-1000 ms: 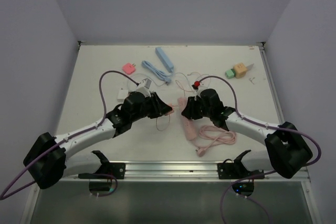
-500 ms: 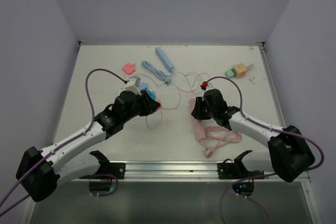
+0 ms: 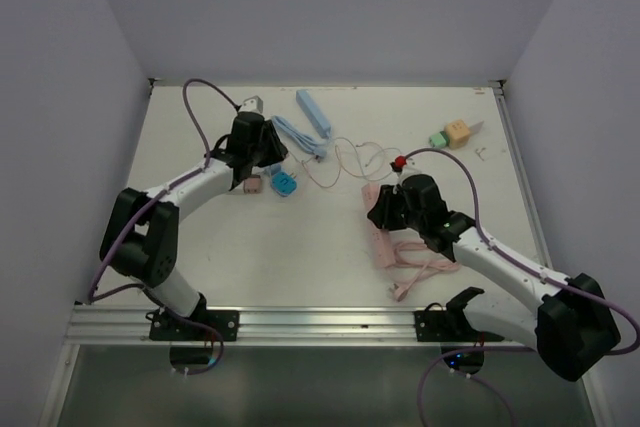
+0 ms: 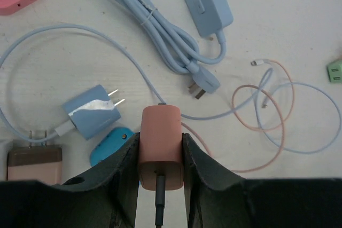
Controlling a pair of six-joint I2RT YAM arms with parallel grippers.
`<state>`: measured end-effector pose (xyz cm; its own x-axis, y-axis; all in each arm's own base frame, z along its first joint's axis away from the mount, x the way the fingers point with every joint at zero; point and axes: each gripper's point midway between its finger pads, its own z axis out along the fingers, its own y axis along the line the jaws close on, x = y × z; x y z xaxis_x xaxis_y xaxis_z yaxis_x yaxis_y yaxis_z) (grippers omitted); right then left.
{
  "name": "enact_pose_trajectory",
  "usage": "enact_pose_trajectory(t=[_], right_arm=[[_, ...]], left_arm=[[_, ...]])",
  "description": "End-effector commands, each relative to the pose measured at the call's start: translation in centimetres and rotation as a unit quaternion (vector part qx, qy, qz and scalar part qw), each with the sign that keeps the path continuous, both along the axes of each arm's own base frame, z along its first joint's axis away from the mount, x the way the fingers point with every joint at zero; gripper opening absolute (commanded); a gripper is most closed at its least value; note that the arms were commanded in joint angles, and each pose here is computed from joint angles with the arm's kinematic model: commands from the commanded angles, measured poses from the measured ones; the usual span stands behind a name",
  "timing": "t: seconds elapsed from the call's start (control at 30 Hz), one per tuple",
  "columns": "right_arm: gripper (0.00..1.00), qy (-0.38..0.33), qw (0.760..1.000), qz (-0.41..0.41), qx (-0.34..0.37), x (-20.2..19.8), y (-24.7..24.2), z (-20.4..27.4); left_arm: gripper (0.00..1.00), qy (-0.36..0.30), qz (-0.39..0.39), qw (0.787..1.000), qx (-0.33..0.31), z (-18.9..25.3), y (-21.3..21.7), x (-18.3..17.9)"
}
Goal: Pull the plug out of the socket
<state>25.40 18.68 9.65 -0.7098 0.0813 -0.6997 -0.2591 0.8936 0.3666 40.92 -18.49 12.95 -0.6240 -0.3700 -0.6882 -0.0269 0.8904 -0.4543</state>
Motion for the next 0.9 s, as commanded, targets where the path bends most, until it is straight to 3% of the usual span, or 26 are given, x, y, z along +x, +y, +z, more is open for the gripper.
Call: enact_pose_trajectory(t=[0.0, 0.2, 0.37, 0.63, 0.7, 0.77, 0.8, 0.83, 0.87], right_arm=[[0.0, -0.011, 1.0, 0.007, 0.005, -0.3, 0.0, 0.6], [0.0, -0.007, 1.0, -0.013, -0.013, -0.1, -0.9, 0.1], [0.0, 0.012, 0.999, -0.023, -0.027, 0.0, -1.1, -1.0], [0.0, 0.053, 0.996, -0.054, -0.052, 0.5, -1.5, -3.4], [0.0, 0.065, 0.994, -0.061, -0.062, 0.6, -1.7, -4.1], [0.1, 0.075, 0.993, -0.067, -0.066, 0.6, -1.8, -4.2], [0.25, 0.081, 0.992, -0.07, -0.071, 0.6, -1.9, -4.6], [0.31, 0.084, 0.991, -0.072, -0.071, 0.6, -1.9, -4.6], [0.45, 0.087, 0.991, -0.076, -0.073, 0.6, -2.0, -4.5]], left_arm=[[0.03, -0.013, 0.007, 1.0, 0.019, -0.4, 1.0, 3.0], [0.16, 0.029, 0.032, 0.998, 0.035, -4.3, 2.7, 5.1], [0.41, 0.029, 0.034, 0.998, 0.041, -3.9, 3.1, 4.8], [0.83, -0.02, 0.044, 0.998, 0.035, 2.5, 4.0, 3.9], [0.89, -0.04, 0.046, 0.998, 0.034, 5.2, 4.3, 3.2], [0.96, -0.048, 0.046, 0.997, 0.036, 6.7, 4.7, 2.5], [0.97, -0.07, 0.044, 0.996, 0.033, 8.8, 4.9, 1.9], [0.98, -0.079, 0.042, 0.995, 0.033, 9.8, 5.0, 1.5], [0.98, -0.083, 0.042, 0.995, 0.035, 10.5, 5.3, 0.9]])
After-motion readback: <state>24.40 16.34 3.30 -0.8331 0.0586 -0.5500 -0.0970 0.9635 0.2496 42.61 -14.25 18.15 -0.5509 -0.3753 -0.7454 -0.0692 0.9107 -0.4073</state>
